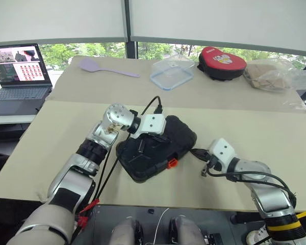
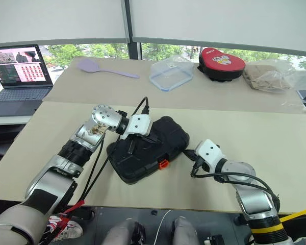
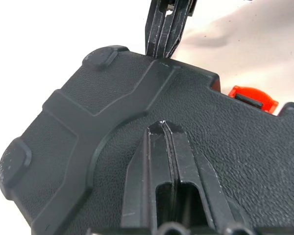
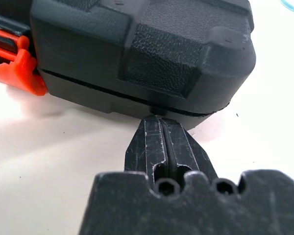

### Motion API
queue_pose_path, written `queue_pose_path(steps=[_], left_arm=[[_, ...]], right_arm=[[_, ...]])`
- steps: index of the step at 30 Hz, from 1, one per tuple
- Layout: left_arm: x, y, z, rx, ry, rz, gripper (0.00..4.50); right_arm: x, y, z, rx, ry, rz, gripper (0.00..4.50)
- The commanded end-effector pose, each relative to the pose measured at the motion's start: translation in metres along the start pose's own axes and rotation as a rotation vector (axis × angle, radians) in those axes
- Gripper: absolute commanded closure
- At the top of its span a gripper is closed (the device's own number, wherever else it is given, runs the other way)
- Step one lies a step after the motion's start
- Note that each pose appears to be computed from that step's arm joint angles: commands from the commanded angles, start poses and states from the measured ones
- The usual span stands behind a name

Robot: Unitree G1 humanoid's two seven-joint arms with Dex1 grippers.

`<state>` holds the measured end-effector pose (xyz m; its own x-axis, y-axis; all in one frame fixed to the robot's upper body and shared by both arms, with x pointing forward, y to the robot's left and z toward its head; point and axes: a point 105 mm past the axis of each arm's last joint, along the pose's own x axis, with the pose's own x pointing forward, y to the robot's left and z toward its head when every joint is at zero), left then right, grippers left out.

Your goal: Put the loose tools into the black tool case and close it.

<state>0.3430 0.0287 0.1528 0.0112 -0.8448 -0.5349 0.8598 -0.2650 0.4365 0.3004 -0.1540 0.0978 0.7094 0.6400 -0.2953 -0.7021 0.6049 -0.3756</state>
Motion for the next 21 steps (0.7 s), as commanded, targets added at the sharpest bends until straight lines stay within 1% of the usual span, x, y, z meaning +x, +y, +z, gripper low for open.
queue_pose_path(steps=[1, 3, 5, 6, 8, 9, 10, 12, 13, 14, 16, 18, 19, 20, 21], left_arm=[[0.001, -0.01, -0.008, -0.019, 0.034, -0.057, 4.49], [0.005, -0.025, -0.017, -0.001, 0.07, -0.117, 4.49], [0.008, -0.037, -0.026, 0.016, 0.105, -0.166, 4.5], [0.009, -0.039, -0.027, 0.014, 0.106, -0.172, 4.24], [0.011, -0.042, -0.029, -0.003, 0.102, -0.181, 3.74], [0.012, -0.043, -0.029, -0.002, 0.105, -0.189, 3.32], [0.012, -0.044, -0.029, 0.001, 0.107, -0.192, 3.13], [0.012, -0.043, -0.028, 0.007, 0.11, -0.186, 2.4], [0.012, -0.042, -0.028, 0.005, 0.11, -0.184, 2.15], [0.012, -0.042, -0.027, 0.002, 0.11, -0.19, 1.74], [0.01, -0.043, -0.026, -0.016, 0.103, -0.204, 1.71], [0.005, -0.045, -0.025, -0.033, 0.096, -0.231, 1.71], [0.002, -0.047, -0.025, -0.036, 0.096, -0.246, 2.24], [0.0, -0.048, -0.025, -0.036, 0.096, -0.256, 2.44], [0.0, -0.046, -0.025, -0.037, 0.097, -0.246, 2.77]], right_arm=[[-0.007, -0.011, 0.024, -0.004, -0.078, -0.043, 4.5], [-0.017, 0.002, 0.022, 0.061, -0.067, 0.004, 4.5], [-0.024, 0.02, 0.022, 0.143, -0.067, 0.051, 3.92], [-0.025, 0.027, 0.023, 0.169, -0.07, 0.066, 3.73], [-0.028, 0.042, 0.024, 0.206, -0.068, 0.085, 3.03], [-0.028, 0.048, 0.024, 0.219, -0.065, 0.091, 2.59], [-0.028, 0.053, 0.024, 0.23, -0.063, 0.094, 2.43], [-0.027, 0.06, 0.025, 0.252, -0.063, 0.089, 1.66], [-0.025, 0.062, 0.025, 0.259, -0.064, 0.083, 1.38], [-0.022, 0.064, 0.025, 0.266, -0.065, 0.074, 0.95], [-0.018, 0.065, 0.025, 0.272, -0.068, 0.058, 0.32], [-0.014, 0.065, 0.026, 0.274, -0.074, 0.049, 0.32], [-0.013, 0.066, 0.027, 0.278, -0.077, 0.05, 0.27], [-0.013, 0.067, 0.028, 0.281, -0.078, 0.051, 0.27], [-0.013, 0.069, 0.028, 0.284, -0.079, 0.061, 0.27]])
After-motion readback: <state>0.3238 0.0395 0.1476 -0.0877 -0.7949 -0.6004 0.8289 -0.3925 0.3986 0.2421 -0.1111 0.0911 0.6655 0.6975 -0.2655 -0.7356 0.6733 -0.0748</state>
